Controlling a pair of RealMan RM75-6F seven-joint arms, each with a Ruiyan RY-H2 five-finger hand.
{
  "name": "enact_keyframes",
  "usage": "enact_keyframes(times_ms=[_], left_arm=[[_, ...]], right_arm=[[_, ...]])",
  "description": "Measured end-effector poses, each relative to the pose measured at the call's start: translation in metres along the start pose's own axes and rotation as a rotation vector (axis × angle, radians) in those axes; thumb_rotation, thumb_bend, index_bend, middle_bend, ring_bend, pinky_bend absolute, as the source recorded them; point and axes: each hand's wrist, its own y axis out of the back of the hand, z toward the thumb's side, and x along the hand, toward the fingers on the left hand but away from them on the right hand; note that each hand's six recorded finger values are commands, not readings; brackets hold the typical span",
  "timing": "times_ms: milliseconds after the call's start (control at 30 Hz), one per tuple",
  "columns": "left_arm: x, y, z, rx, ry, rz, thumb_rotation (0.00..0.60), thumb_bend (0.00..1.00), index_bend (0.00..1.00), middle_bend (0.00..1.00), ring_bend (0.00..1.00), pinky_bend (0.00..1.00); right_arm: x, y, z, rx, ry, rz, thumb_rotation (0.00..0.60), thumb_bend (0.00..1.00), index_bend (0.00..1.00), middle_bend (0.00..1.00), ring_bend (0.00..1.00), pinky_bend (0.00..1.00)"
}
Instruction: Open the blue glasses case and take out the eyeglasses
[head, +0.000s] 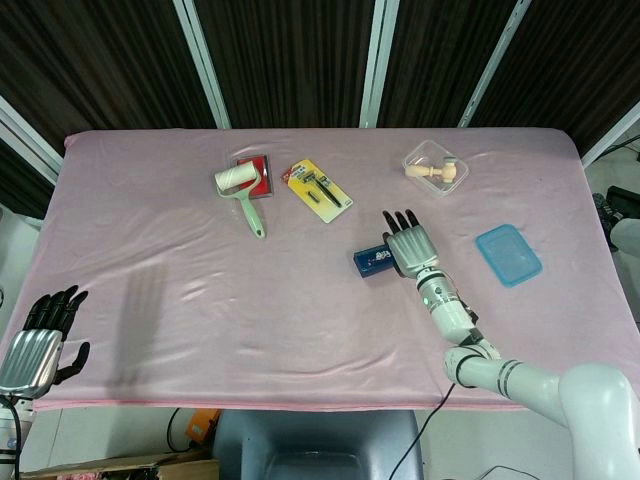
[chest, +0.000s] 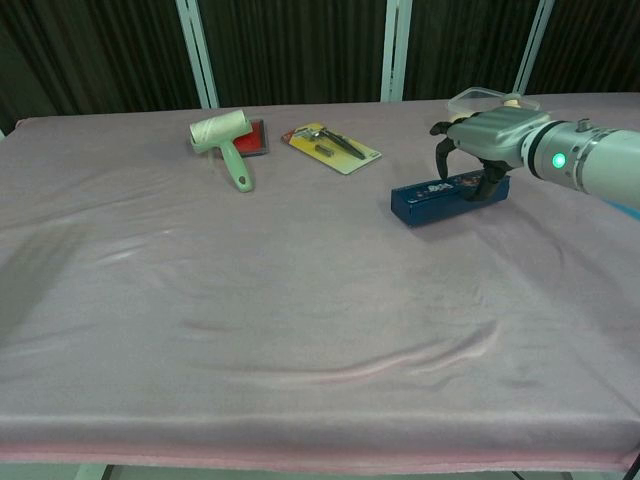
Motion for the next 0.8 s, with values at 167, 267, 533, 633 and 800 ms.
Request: enact_keyframes(times_ms=[167, 267, 533, 633, 800], left_arm=[[0.000, 0.000, 0.000, -0.001, 0.001, -0.001, 0.600, 0.42, 0.00, 0.00, 0.00, 0.03], [0.000, 0.000, 0.000, -0.002, 0.001, 0.000, 0.600, 0.42, 0.00, 0.00, 0.00, 0.03], [0.000, 0.000, 0.000, -0.002, 0.000, -0.002, 0.600, 0.42, 0.00, 0.00, 0.00, 0.03], [0.000, -0.001, 0.000, -0.001, 0.001, -0.004, 0.600, 0.42, 0.00, 0.00, 0.00, 0.03], [0.002, -0.004, 0.000, 0.001, 0.005, -0.020, 0.600, 0.42, 0.00, 0.00, 0.00, 0.03]], right_arm=[[0.000, 0.002, 0.001, -0.010, 0.002, 0.001, 0.600, 0.63, 0.59, 0.03, 0.00, 0.00], [0.001, 0.004, 0.000, -0.013, -0.001, -0.004, 0.600, 0.64, 0.61, 0.03, 0.00, 0.00], [0.000, 0.004, -0.002, -0.017, -0.010, -0.008, 0.600, 0.64, 0.64, 0.05, 0.00, 0.00], [-0.001, 0.005, -0.001, -0.016, -0.014, -0.015, 0.600, 0.64, 0.64, 0.05, 0.00, 0.00], [-0.010, 0.009, 0.005, -0.020, -0.020, -0.023, 0.600, 0.64, 0.62, 0.05, 0.00, 0.00]])
